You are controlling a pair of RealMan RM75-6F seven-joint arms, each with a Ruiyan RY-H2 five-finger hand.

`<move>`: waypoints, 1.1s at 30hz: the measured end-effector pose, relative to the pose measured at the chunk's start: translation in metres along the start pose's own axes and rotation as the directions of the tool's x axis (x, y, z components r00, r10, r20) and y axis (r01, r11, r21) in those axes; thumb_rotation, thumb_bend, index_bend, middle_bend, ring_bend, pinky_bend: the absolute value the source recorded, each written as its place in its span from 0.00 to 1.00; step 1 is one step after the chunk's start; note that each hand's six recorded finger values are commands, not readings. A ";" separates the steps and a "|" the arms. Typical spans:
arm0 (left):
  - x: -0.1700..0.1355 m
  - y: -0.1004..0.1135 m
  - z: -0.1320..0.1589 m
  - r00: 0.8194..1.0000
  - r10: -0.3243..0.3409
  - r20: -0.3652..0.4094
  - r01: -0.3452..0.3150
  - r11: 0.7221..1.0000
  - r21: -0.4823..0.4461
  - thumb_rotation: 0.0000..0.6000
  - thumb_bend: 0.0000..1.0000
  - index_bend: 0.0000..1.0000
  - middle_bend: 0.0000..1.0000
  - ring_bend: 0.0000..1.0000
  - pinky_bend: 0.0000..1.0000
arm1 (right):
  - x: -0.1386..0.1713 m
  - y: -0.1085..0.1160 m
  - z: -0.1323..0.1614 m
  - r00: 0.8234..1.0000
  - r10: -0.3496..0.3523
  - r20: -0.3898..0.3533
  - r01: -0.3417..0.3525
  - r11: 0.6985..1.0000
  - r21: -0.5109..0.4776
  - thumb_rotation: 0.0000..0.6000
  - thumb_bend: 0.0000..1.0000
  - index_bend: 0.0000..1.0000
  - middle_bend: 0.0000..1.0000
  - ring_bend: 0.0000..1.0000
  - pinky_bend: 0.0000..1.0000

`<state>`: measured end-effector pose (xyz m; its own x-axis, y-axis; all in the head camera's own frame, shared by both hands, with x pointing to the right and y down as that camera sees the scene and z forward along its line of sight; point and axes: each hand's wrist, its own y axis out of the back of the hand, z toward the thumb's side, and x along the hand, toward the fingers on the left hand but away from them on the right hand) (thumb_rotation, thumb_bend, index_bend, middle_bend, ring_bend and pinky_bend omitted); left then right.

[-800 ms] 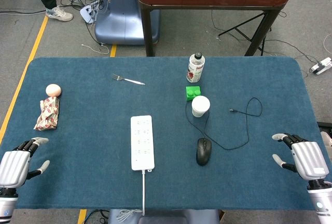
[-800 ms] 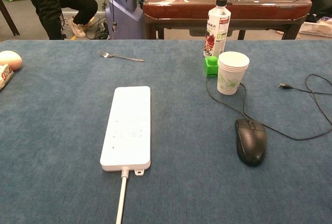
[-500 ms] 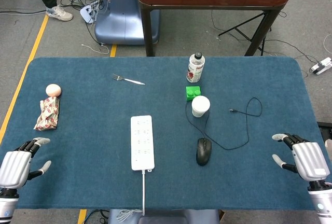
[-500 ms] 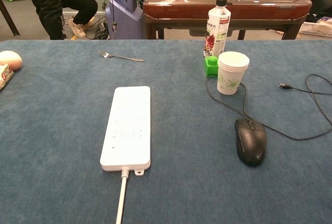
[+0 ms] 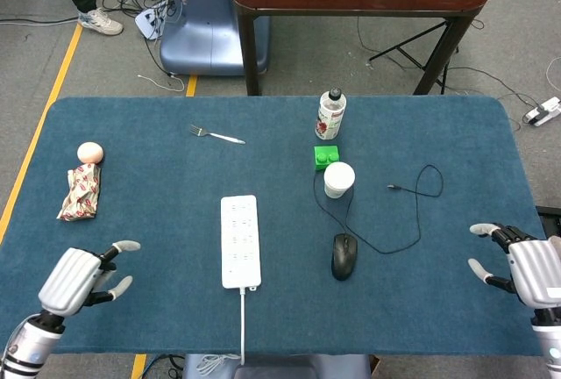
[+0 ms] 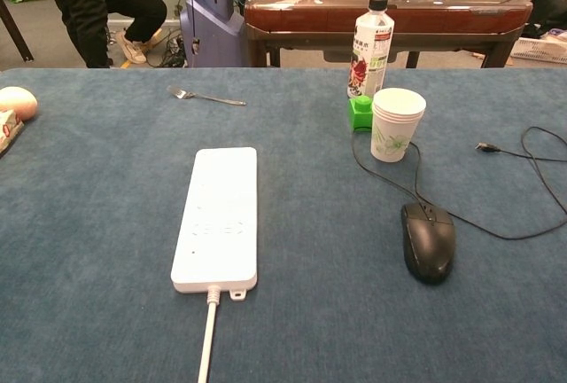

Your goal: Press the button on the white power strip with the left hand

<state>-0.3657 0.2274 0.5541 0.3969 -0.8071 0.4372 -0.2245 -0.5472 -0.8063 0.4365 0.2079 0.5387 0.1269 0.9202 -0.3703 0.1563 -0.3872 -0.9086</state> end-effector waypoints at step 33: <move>0.085 -0.093 0.108 0.853 -0.365 0.374 0.233 0.906 0.352 1.00 0.57 0.31 1.00 1.00 1.00 | 0.016 0.045 -0.015 0.992 -0.125 0.032 0.127 0.989 -0.069 1.00 0.20 0.36 0.45 0.44 0.63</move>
<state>-0.2154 0.2341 0.6234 0.7534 -0.4054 0.5178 0.2024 -0.6062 -0.7691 0.4601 0.2046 0.4949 0.0745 0.9628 -0.2596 0.2381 -0.2700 -0.9330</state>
